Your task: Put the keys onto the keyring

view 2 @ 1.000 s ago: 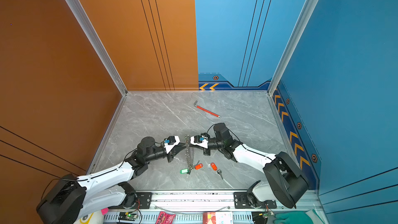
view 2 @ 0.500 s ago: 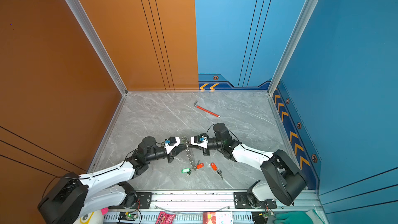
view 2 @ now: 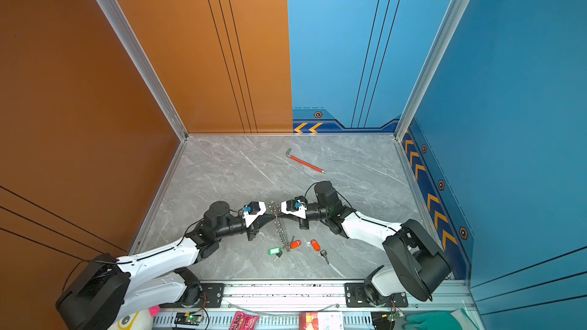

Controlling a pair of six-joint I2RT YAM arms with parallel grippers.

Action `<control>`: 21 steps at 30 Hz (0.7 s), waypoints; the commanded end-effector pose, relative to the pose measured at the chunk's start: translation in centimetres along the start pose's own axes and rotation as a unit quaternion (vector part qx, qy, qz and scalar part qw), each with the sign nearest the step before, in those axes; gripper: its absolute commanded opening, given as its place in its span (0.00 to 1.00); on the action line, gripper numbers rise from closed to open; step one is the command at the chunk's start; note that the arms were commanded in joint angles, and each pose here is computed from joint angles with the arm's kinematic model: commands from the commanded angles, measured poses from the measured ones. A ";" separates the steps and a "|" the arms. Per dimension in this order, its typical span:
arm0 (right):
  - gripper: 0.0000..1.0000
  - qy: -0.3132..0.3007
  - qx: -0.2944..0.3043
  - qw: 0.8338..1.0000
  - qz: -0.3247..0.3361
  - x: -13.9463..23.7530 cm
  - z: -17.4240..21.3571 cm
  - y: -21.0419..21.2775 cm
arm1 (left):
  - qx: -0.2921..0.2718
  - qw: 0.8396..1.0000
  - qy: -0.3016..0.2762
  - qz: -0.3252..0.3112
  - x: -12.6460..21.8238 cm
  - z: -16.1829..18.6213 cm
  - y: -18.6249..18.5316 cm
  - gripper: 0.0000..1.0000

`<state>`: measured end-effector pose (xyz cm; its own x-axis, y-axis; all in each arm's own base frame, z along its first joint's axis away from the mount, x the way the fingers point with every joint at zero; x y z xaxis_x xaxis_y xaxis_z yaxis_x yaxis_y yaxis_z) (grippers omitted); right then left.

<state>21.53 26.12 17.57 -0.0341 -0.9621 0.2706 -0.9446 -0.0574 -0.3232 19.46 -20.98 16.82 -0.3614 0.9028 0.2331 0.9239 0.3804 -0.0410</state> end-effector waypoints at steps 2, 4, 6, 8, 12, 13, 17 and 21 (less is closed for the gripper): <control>0.01 0.005 -0.009 1.000 0.015 0.1 0.0 -0.1 | -0.012 1.000 -0.006 -0.012 0.1 -0.4 0.2 0.00; 0.04 0.011 -0.009 1.000 0.020 0.2 -0.1 -0.2 | -0.018 1.000 0.003 -0.021 0.1 -0.3 0.3 0.00; 0.09 0.020 -0.009 0.999 0.026 0.4 -0.1 -0.2 | -0.035 0.998 0.022 -0.039 -0.1 -0.2 0.3 0.00; 0.12 0.034 -0.001 0.999 0.030 0.7 -0.1 -0.1 | -0.059 0.996 0.039 -0.055 -0.3 -0.1 0.1 0.00; 0.14 0.068 0.028 0.996 0.040 1.0 -0.3 0.2 | -0.088 0.992 0.049 -0.069 -0.3 -0.6 -0.4 0.00; 0.14 0.071 0.033 0.996 0.041 1.0 -0.4 0.2 | -0.095 0.992 0.050 -0.071 -0.3 -0.7 -0.5 0.00; 0.15 0.080 0.041 0.996 0.023 0.9 -1.1 0.5 | -0.113 0.988 0.051 -0.087 -0.2 -1.2 -0.5 0.00; 0.14 0.084 0.048 0.995 0.019 0.6 -1.5 0.7 | -0.124 0.987 0.059 -0.085 -0.3 -1.0 -0.9 0.00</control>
<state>20.71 25.85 18.47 -0.1309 -0.9191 0.3716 -0.9126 -0.0347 -0.4073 18.71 -21.75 17.41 -0.4833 0.8173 0.3137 0.8751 0.4415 0.1979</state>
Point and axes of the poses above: each gripper's point midway between its finger pads, its own x axis back along the fingers, its own y axis along the line the jaws close on, z = x × y, the point moved 6 cm from there along x, back along the fingers, and after that the axes turned 6 degrees about x, right-handed, at the moved point
